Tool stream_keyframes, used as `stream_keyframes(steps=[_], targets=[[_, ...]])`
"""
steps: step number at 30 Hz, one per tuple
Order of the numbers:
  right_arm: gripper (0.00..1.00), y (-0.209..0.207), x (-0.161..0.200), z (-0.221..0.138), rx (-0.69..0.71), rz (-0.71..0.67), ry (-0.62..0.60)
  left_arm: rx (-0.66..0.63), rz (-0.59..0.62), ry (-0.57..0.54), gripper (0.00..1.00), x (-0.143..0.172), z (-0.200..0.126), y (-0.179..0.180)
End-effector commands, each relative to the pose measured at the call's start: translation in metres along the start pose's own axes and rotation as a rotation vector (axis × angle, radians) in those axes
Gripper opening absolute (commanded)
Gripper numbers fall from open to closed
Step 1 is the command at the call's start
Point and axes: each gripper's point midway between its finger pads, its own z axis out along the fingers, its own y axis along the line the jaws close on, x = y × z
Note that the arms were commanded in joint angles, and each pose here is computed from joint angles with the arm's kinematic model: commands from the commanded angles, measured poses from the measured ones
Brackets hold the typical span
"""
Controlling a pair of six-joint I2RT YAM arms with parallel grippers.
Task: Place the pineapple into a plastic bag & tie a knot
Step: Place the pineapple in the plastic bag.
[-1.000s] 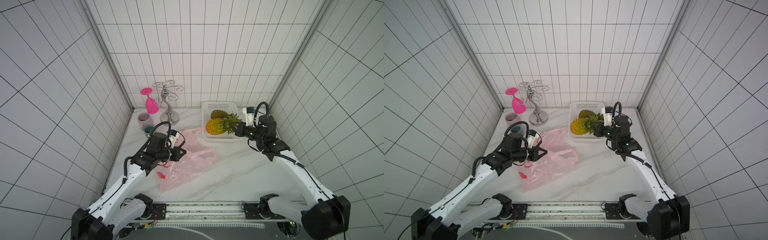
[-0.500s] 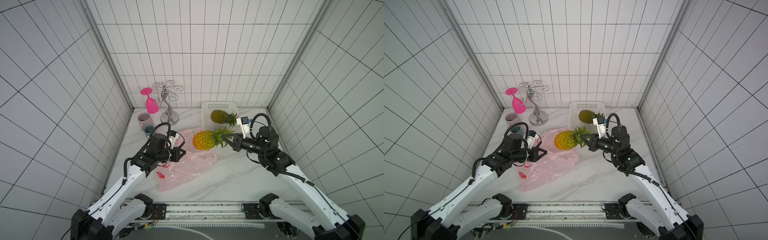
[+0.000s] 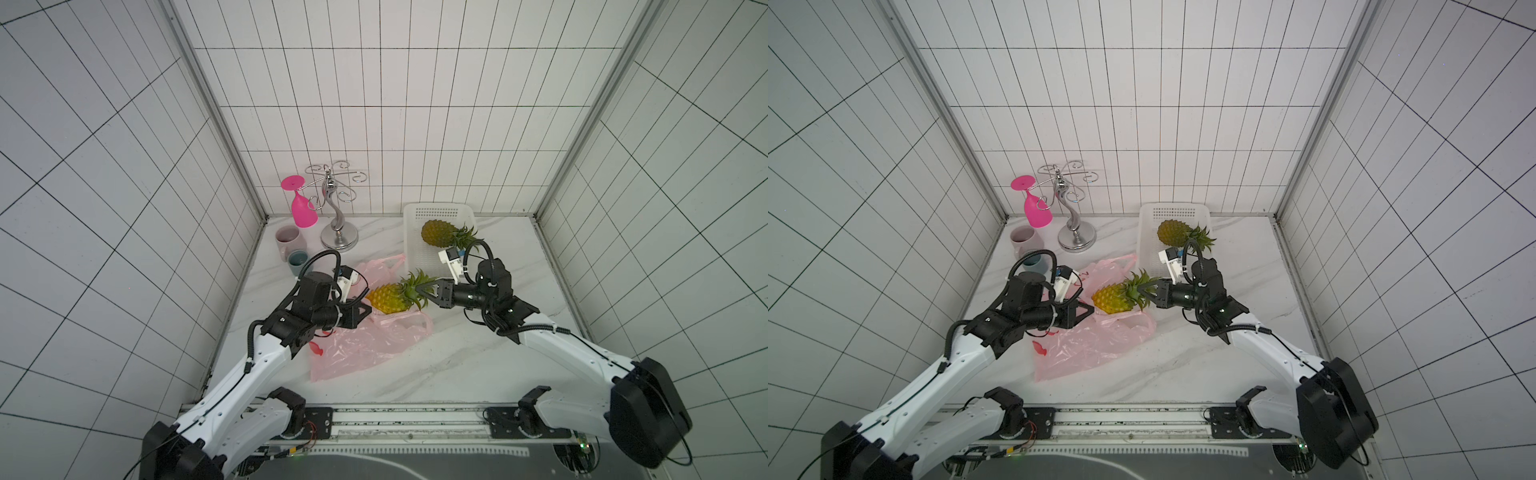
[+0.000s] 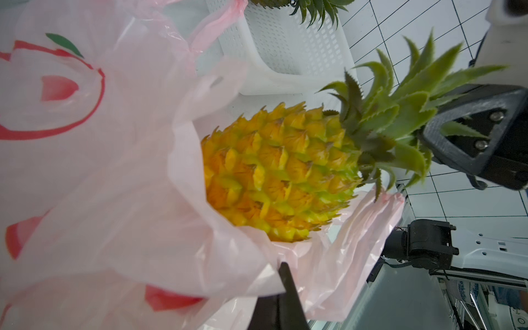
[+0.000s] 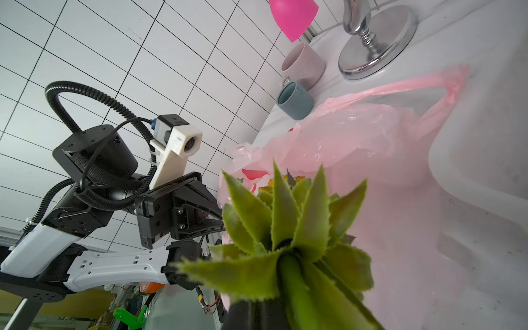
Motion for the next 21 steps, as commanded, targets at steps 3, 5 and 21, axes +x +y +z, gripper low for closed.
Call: stream_keyframes(steps=[3, 5, 21], targets=[[0.00, 0.012, 0.002, 0.022, -0.199, 0.028, -0.004, 0.021, 0.008, -0.017, 0.00, -0.005, 0.004, -0.002], [0.00, 0.008, 0.005, 0.033, -0.231, 0.056, 0.016, 0.019, 0.008, -0.016, 0.00, -0.005, 0.005, -0.001], [0.00, -0.028, 0.051, 0.088, -0.229, 0.138, 0.173, 0.011, -0.003, -0.022, 0.00, -0.007, 0.014, 0.005]])
